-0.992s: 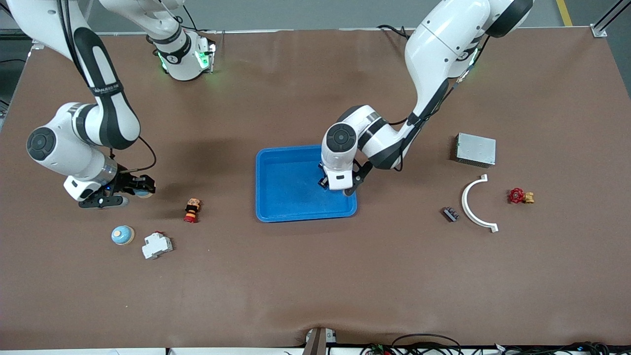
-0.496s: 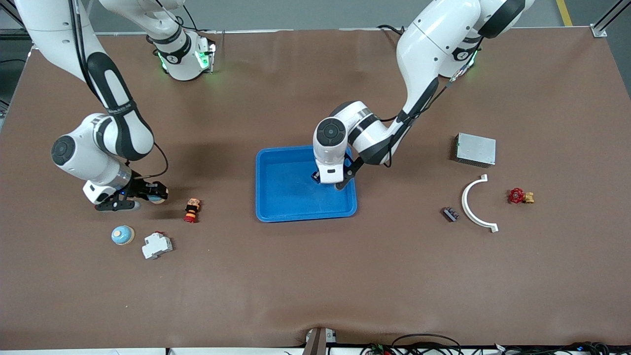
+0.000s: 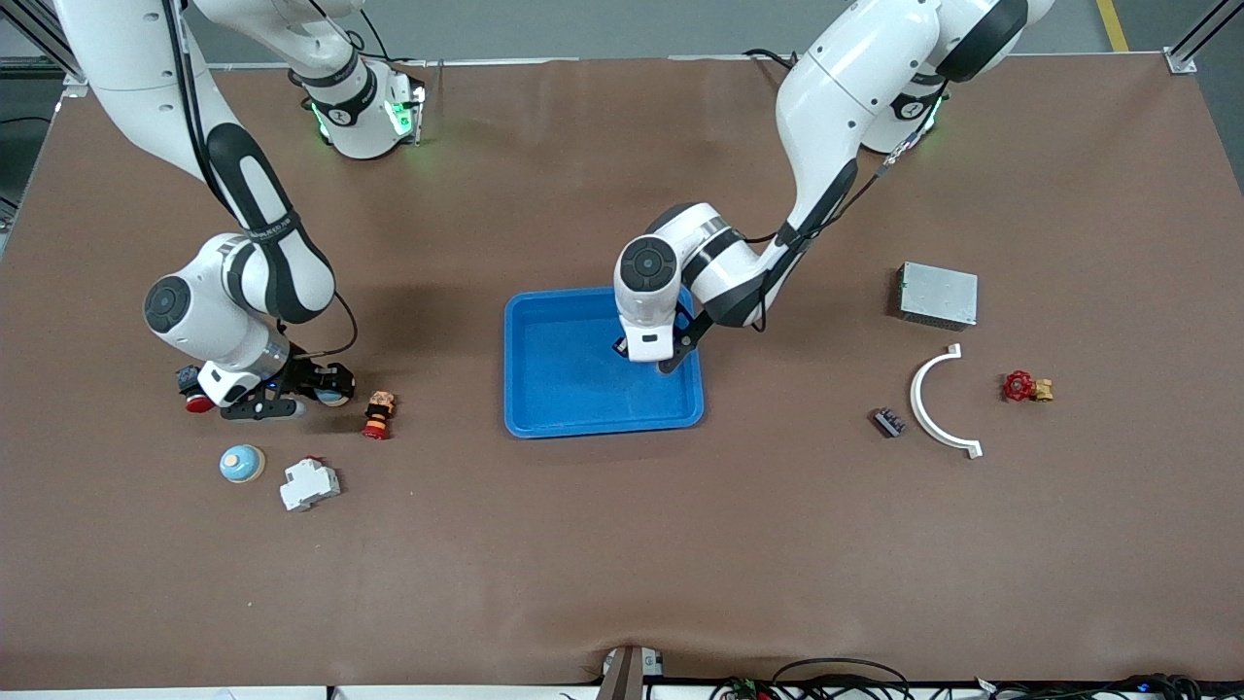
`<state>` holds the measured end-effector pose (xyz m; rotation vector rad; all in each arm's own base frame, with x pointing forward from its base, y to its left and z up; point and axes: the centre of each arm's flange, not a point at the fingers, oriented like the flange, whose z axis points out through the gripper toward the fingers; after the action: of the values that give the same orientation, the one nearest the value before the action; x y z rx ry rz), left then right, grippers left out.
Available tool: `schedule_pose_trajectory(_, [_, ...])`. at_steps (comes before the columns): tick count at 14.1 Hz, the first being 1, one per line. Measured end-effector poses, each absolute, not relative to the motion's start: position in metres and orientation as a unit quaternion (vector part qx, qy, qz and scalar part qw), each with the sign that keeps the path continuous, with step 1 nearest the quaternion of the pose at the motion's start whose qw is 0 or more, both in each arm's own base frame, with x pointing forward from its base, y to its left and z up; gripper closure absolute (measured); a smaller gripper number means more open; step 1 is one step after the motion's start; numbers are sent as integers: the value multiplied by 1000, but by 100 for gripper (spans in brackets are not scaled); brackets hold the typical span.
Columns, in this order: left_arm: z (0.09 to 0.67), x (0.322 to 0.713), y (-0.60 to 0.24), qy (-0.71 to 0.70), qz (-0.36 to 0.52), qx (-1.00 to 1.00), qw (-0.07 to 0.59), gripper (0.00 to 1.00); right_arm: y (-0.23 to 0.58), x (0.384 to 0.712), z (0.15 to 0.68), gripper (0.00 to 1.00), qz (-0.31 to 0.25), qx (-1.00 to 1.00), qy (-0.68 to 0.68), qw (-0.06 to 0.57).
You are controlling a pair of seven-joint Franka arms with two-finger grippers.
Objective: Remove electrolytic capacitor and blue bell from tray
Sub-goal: 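Set the bell near the first bell with the right gripper while the left lifts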
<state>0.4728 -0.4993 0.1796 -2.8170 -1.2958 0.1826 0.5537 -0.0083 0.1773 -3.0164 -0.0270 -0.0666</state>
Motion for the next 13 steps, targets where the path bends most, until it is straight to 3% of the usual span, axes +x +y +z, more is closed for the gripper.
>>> schedule_pose_trajectory(5, [221, 511, -479, -441, 38, -897, -6, 70, -9, 554, 177, 33, -22, -998, -5, 63])
schedule_pose_trajectory(9, [289, 564, -427, -455, 6, -889, -41, 70, -14, 555, 177, 1, -23, -998, 0, 63])
schedule_pose_trajectory(13, [316, 619, -336, -465, -9, -885, -38, 70, -12, 566, 187, 0, -19, -997, 0, 74])
